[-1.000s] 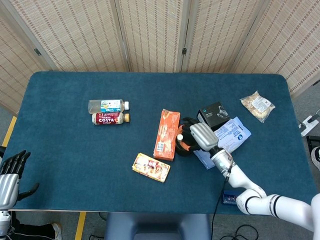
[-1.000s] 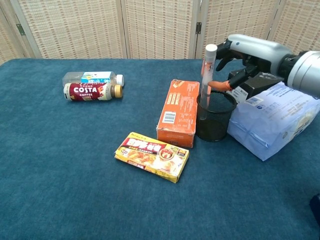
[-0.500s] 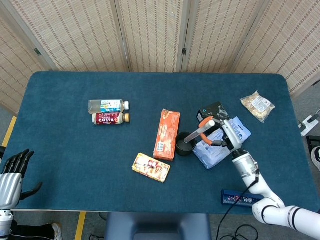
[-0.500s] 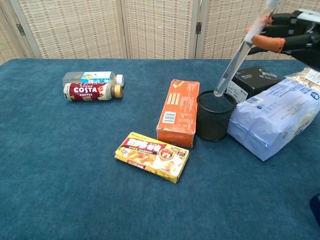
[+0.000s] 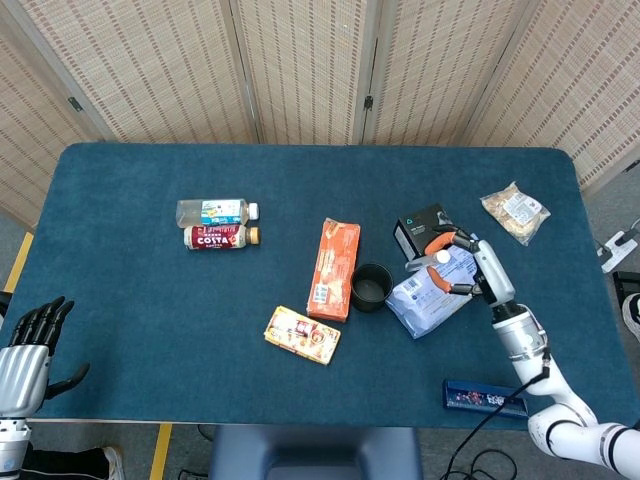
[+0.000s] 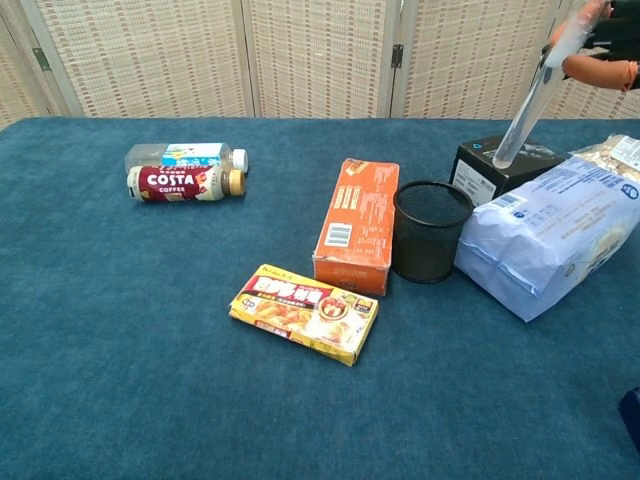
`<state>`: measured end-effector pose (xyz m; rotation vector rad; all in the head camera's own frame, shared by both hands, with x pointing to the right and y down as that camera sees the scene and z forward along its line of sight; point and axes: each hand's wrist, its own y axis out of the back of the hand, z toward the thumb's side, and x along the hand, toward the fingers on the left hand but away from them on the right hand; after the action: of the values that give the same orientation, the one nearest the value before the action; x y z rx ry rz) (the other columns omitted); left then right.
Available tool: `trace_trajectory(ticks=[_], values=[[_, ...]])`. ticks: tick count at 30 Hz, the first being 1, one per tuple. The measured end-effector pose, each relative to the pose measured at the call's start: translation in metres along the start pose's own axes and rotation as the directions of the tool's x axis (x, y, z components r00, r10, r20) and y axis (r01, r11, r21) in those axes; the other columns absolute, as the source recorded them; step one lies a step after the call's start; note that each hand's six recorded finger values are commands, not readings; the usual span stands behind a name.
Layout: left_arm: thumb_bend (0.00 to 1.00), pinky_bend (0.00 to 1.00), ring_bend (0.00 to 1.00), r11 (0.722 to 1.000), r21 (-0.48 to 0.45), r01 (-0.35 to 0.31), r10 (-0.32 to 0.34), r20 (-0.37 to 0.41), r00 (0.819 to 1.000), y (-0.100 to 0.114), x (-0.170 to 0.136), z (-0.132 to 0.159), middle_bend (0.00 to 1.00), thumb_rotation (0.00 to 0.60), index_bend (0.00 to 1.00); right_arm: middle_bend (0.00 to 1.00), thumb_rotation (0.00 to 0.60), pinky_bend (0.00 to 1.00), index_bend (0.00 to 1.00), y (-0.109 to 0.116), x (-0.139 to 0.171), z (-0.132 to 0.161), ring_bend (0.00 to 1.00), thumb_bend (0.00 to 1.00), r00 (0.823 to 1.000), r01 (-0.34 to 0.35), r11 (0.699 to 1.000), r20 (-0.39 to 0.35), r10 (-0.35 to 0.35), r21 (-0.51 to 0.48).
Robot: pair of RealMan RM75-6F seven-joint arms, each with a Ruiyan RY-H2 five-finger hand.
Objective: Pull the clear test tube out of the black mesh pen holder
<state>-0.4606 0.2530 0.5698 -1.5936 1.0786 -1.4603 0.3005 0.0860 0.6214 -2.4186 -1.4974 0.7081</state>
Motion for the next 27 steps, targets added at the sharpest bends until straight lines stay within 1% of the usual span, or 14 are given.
trace_trajectory(ticks=[2, 3, 5, 7, 10, 11, 13, 15, 17, 20, 22, 23, 25, 27], values=[[0.26, 0.13, 0.1, 1.0, 0.0, -0.001, 0.001, 0.0, 1.0, 0.0, 0.0003, 0.0001, 0.1, 0.6, 0.08, 0.44, 0.6, 0.24, 0.65, 0.0011, 0.0014, 0.0016, 0.19, 0.33, 1.0, 0.017, 0.992, -0.02, -0.014, 0.125], [0.26, 0.13, 0.1, 1.0, -0.001, -0.001, 0.001, 0.0, 1.0, -0.0001, 0.0002, 0.0, 0.1, 0.6, 0.08, 0.44, 0.6, 0.24, 0.65, 0.0009, 0.0019, 0.002, 0.19, 0.33, 1.0, 0.022, 0.986, -0.025, -0.018, 0.164], [0.26, 0.13, 0.1, 1.0, 0.0, -0.001, 0.001, 0.0, 1.0, -0.0004, 0.0002, -0.0002, 0.1, 0.6, 0.08, 0.44, 0.6, 0.24, 0.65, -0.0002, 0.0029, 0.0026, 0.19, 0.33, 0.999, 0.026, 0.976, -0.028, -0.021, 0.215], [0.26, 0.13, 0.1, 1.0, 0.002, 0.0, 0.0, -0.002, 1.0, -0.0005, 0.0002, -0.0012, 0.1, 0.6, 0.08, 0.44, 0.6, 0.24, 0.65, -0.0021, 0.0038, 0.0031, 0.19, 0.33, 1.0, 0.023, 0.976, -0.024, -0.018, 0.218], [0.26, 0.13, 0.1, 1.0, 0.001, 0.0, 0.0, -0.005, 1.0, -0.0004, 0.0002, -0.0023, 0.1, 0.6, 0.08, 0.44, 0.6, 0.24, 0.65, -0.0056, 0.0052, 0.004, 0.19, 0.33, 1.0, 0.005, 0.99, -0.009, -0.003, 0.141], [0.26, 0.13, 0.1, 1.0, 0.001, 0.0, 0.0, -0.005, 1.0, -0.0005, 0.0001, -0.0024, 0.1, 0.6, 0.08, 0.44, 0.6, 0.24, 0.65, -0.0067, 0.0058, 0.0045, 0.19, 0.33, 1.0, -0.004, 0.997, -0.002, 0.004, 0.083], [0.26, 0.13, 0.1, 1.0, 0.0, 0.001, -0.001, -0.004, 1.0, -0.001, 0.0, -0.0024, 0.1, 0.6, 0.08, 0.44, 0.6, 0.24, 0.65, -0.0079, 0.0069, 0.0054, 0.19, 0.33, 1.0, -0.015, 1.0, 0.009, 0.015, -0.025], [0.27, 0.13, 0.1, 1.0, 0.0, 0.003, -0.003, -0.003, 1.0, -0.0015, 0.0002, -0.0021, 0.1, 0.6, 0.08, 0.44, 0.6, 0.24, 0.65, -0.0082, 0.0083, 0.0062, 0.19, 0.33, 0.999, -0.024, 0.986, 0.021, 0.028, -0.163], [0.26, 0.13, 0.1, 1.0, 0.0, 0.003, -0.003, -0.002, 1.0, -0.0017, 0.0005, -0.0017, 0.1, 0.6, 0.08, 0.44, 0.6, 0.24, 0.65, -0.0077, 0.0092, 0.0065, 0.19, 0.33, 0.999, -0.027, 0.959, 0.03, 0.037, -0.282], [0.26, 0.13, 0.1, 1.0, 0.0, 0.004, -0.004, 0.002, 1.0, -0.0021, 0.001, -0.0003, 0.1, 0.6, 0.08, 0.44, 0.6, 0.24, 0.65, -0.0064, 0.01, 0.0056, 0.19, 0.33, 0.998, -0.023, 0.927, 0.038, 0.04, -0.375], [0.27, 0.13, 0.1, 1.0, 0.001, 0.005, -0.005, 0.003, 1.0, -0.0024, 0.0011, 0.0004, 0.1, 0.6, 0.08, 0.44, 0.6, 0.24, 0.65, -0.0057, 0.0103, 0.0048, 0.19, 0.33, 0.999, -0.019, 0.922, 0.04, 0.037, -0.386], [0.27, 0.13, 0.1, 1.0, 0.001, 0.005, -0.005, 0.002, 1.0, -0.0026, 0.0012, 0.0005, 0.1, 0.6, 0.08, 0.44, 0.6, 0.24, 0.65, -0.0053, 0.0105, 0.0042, 0.19, 0.33, 0.999, -0.017, 0.927, 0.04, 0.034, -0.375], [0.27, 0.13, 0.1, 1.0, 0.001, 0.006, -0.006, 0.001, 1.0, -0.0027, 0.0013, 0.0005, 0.1, 0.6, 0.08, 0.44, 0.6, 0.24, 0.65, -0.0045, 0.0105, 0.0035, 0.19, 0.33, 0.999, -0.013, 0.944, 0.036, 0.027, -0.329], [0.27, 0.13, 0.1, 1.0, 0.002, 0.007, -0.007, 0.001, 1.0, -0.0028, 0.0015, 0.0005, 0.1, 0.6, 0.08, 0.44, 0.6, 0.24, 0.65, -0.0035, 0.0102, 0.0028, 0.19, 0.33, 1.0, -0.008, 0.973, 0.027, 0.015, -0.23]])
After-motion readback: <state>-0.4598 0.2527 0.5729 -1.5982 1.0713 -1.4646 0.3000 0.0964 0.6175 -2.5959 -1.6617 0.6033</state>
